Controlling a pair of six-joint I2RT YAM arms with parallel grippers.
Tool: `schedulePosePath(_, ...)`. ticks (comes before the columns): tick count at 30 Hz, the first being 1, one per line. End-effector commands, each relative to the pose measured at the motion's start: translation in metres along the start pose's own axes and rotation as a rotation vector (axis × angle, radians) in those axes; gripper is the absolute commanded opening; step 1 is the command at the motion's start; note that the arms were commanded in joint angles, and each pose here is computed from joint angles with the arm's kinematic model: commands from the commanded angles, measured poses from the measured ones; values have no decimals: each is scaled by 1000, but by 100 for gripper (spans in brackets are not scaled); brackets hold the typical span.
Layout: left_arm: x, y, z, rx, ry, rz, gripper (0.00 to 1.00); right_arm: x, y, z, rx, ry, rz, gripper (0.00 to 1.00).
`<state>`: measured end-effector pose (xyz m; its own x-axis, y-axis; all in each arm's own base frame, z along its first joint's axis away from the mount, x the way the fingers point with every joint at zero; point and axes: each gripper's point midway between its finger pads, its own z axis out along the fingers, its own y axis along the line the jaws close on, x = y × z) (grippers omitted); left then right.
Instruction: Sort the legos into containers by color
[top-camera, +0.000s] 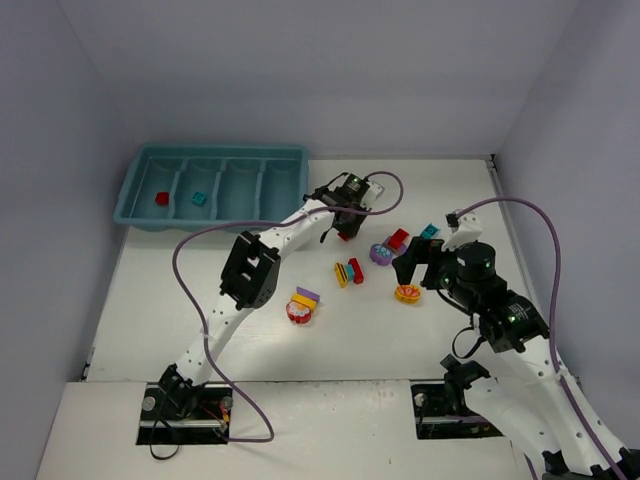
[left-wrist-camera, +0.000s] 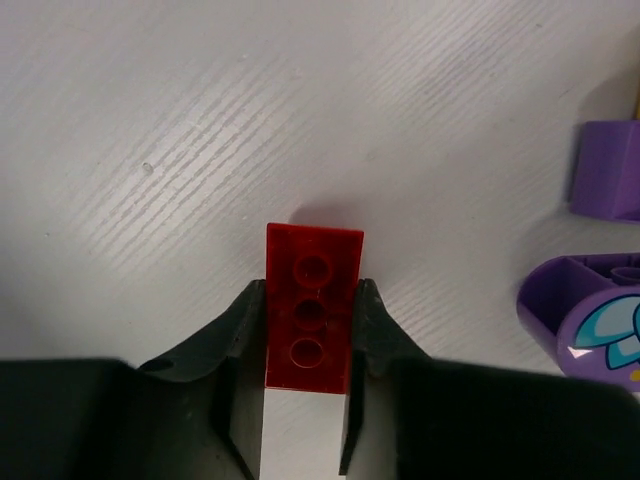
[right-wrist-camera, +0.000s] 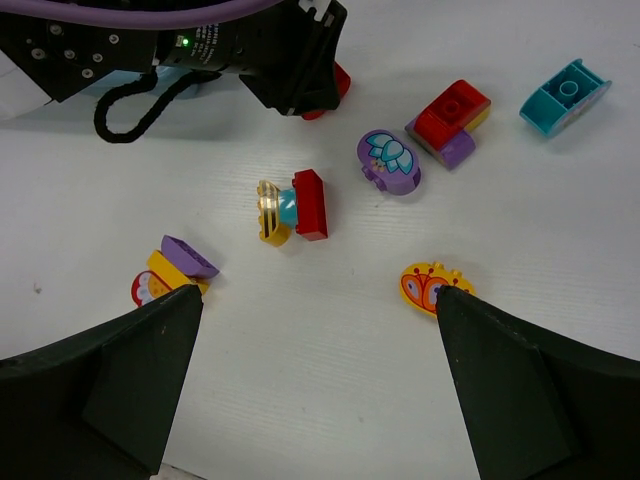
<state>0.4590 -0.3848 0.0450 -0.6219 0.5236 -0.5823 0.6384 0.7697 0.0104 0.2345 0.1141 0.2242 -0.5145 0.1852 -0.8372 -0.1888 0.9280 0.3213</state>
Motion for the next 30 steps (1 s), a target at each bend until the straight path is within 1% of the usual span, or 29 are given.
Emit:
schedulePosePath(1,-55,14,-51,-48,-174,-1,3,-8,2,0,-8,-36,4,100)
schedulePosePath(2,-72,17,-73,-57,-233,-6,1,-8,2,0,-6,-35,0,100)
schedulePosePath(4,-82,31,-94,-105,-269,-31,0,-11,2,0,-4,-39,-4,100)
schedulePosePath(5,-90,47,-118,-133,-301,-56,0,-10,2,2,0,-34,-5,100)
schedulePosePath(7,-93,72,-141,-185,-317,-101,0,-14,3,2,0,-35,-13,100)
schedulePosePath(8,-95,98,-167,-214,-342,-137,0,-13,3,5,2,-25,-17,100)
schedulePosePath(9,-92,114,-179,-235,-349,-150,0,-15,4,5,2,-26,-25,100)
schedulePosePath(11,-80,150,-206,-295,-361,-184,0,-15,4,9,6,-11,-32,100)
schedulePosePath(12,-68,191,-218,-360,-357,-225,0,-14,3,11,10,-5,-36,100)
schedulePosePath(14,-47,230,-240,-428,-332,-282,0,-14,4,16,10,12,-44,100)
schedulePosePath(15,-30,267,-253,-484,-316,-321,0,-14,5,17,7,16,-49,100)
schedulePosePath(17,-12,302,-270,-556,-301,-359,0,-12,6,22,4,35,-62,100)
schedulePosePath(18,6,333,-282,-614,-289,-397,0,-12,6,23,2,38,-65,100)
schedulePosePath(21,30,375,-290,-656,-285,-488,0,-10,6,27,0,50,-78,100)
schedulePosePath(22,46,403,-296,-674,-285,-537,1,-9,6,29,2,57,-78,100)
schedulePosePath(24,61,426,-297,-697,-278,-581,6,-7,6,32,4,67,-80,100)
schedulePosePath(25,64,437,-300,-710,-286,-593,6,-5,5,33,5,74,-77,100)
schedulePosePath(26,83,454,-293,-725,-252,-625,7,-3,5,36,10,87,-74,100)
schedulePosePath(29,104,483,-286,-741,-246,-671,14,3,5,41,13,113,-58,100)
schedulePosePath(30,110,488,-284,-743,-249,-698,18,4,5,42,15,118,-49,100)
